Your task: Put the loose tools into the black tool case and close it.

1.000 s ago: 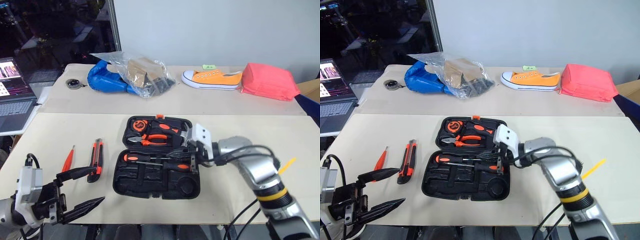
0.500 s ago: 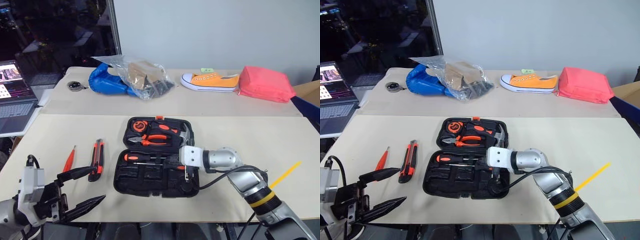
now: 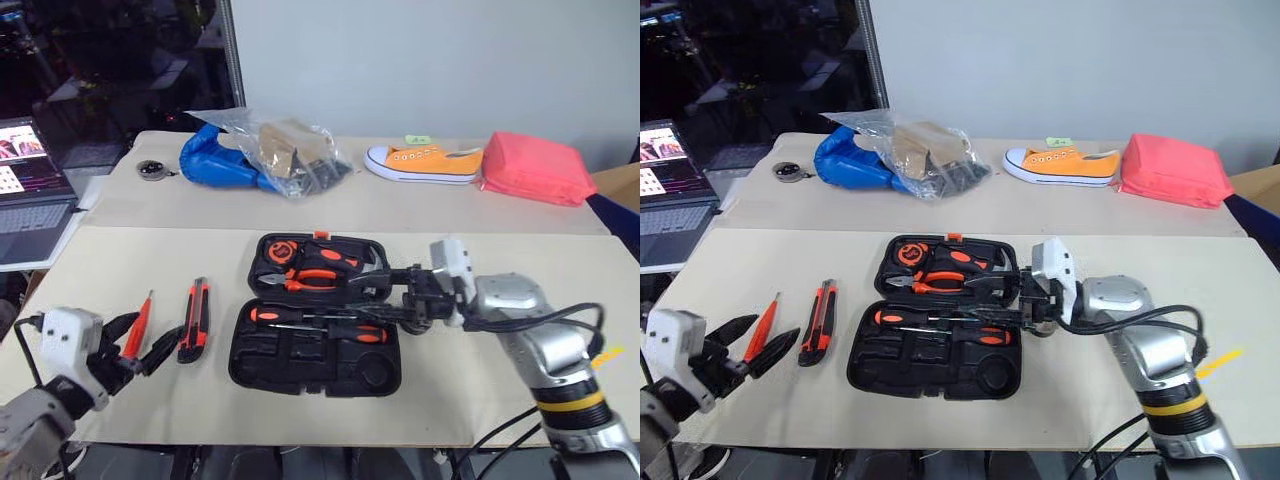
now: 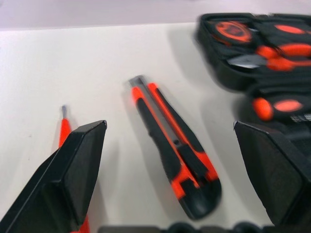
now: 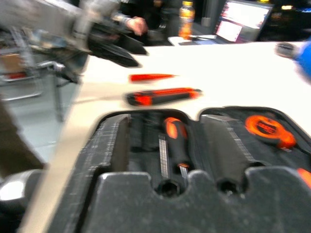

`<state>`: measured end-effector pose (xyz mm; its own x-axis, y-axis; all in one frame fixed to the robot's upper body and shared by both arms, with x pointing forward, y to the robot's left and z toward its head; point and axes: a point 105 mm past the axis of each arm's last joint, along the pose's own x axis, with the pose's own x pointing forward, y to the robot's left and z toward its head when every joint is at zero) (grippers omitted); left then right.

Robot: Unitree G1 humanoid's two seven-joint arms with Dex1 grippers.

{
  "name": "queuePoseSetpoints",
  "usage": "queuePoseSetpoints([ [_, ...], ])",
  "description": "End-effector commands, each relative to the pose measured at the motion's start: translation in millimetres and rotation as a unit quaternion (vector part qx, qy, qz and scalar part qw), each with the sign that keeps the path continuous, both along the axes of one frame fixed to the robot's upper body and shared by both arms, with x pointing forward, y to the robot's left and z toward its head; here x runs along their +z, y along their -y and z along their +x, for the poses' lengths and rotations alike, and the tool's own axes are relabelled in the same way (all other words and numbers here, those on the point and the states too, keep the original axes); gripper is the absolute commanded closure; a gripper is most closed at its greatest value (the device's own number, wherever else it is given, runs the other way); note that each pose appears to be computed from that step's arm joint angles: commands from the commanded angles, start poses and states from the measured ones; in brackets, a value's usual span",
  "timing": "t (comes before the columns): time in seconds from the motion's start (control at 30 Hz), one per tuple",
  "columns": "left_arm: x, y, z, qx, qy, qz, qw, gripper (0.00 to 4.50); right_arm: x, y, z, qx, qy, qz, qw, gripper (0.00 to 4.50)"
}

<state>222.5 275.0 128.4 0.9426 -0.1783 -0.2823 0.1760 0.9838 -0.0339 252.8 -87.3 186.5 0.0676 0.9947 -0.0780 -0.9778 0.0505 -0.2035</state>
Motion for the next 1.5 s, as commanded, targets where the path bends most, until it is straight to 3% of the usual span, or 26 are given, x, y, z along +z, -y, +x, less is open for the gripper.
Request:
queuePoseSetpoints([
  [0.03, -11.6, -31.5, 5.2, 0.096, -0.066, 0.04, 0.992, 0.0, 24.9, 6.1, -8.3, 0.022, 0.054, 0.008, 0.998, 0.23],
  [0.07, -13.8, -37.4, 6.8, 0.108, -0.079, 0.046, 0.99, 0.0, 25.2, 7.6, -11.0, 0.03, 0.054, 0.005, 0.998, 0.03],
  [0.37, -42.1, -52.0, 21.4, 0.103, -0.148, 0.038, 0.983, 0.0, 14.4, 14.2, -15.0, 0.022, 0.065, -0.018, 0.997, 0.03],
  [0.4, -45.3, -49.0, 21.3, 0.095, -0.153, 0.035, 0.983, 0.52, 13.9, 14.6, -15.4, 0.02, 0.067, -0.018, 0.997, 0.0],
  [0.43, -47.9, -45.9, 20.7, 0.088, -0.158, 0.031, 0.983, 0.64, 13.1, 15.2, -16.0, 0.018, 0.068, -0.02, 0.997, 0.0],
  [0.6, -51.2, -43.7, 18.5, 0.092, -0.154, 0.031, 0.983, 2.32, 10.1, 19.0, -15.8, 0.008, 0.072, -0.025, 0.997, 0.0],
  [0.7, -34.6, -37.4, 22.9, 0.073, -0.102, 0.038, 0.991, 3.42, 7.8, 20.9, -15.0, 0.0, 0.07, -0.024, 0.997, 0.0],
  [0.8, 3.3, -25.5, 27.6, 0.023, -0.017, 0.026, 0.999, 3.42, 4.3, 24.4, -14.6, -0.013, 0.063, -0.019, 0.998, 0.0],
  [0.87, 29.5, -4.1, 24.2, -0.066, 0.022, -0.003, 0.998, 3.42, -1.9, 30.1, -16.0, -0.021, 0.052, -0.023, 0.998, 0.0],
  [0.93, 39.5, 22.5, 13.8, -0.182, 0.008, -0.012, 0.983, 3.42, -9.1, 36.6, -18.9, -0.027, 0.045, -0.034, 0.998, 0.0],
  [1.07, 40.1, 63.6, 10.5, -0.355, -0.027, 0.058, 0.933, 3.42, -10.7, 46.3, -26.0, -0.047, 0.068, -0.041, 0.996, 0.0],
  [1.27, 22.1, 113.0, 32.5, -0.506, -0.019, 0.182, 0.843, 3.42, -10.2, 61.9, -42.1, -0.074, 0.057, -0.061, 0.994, 0.0],
  [1.5, -1.2, 143.4, 34.5, -0.603, -0.011, 0.214, 0.768, 3.42, -9.6, 74.6, -59.3, -0.115, 0.045, -0.078, 0.989, 0.0],
])
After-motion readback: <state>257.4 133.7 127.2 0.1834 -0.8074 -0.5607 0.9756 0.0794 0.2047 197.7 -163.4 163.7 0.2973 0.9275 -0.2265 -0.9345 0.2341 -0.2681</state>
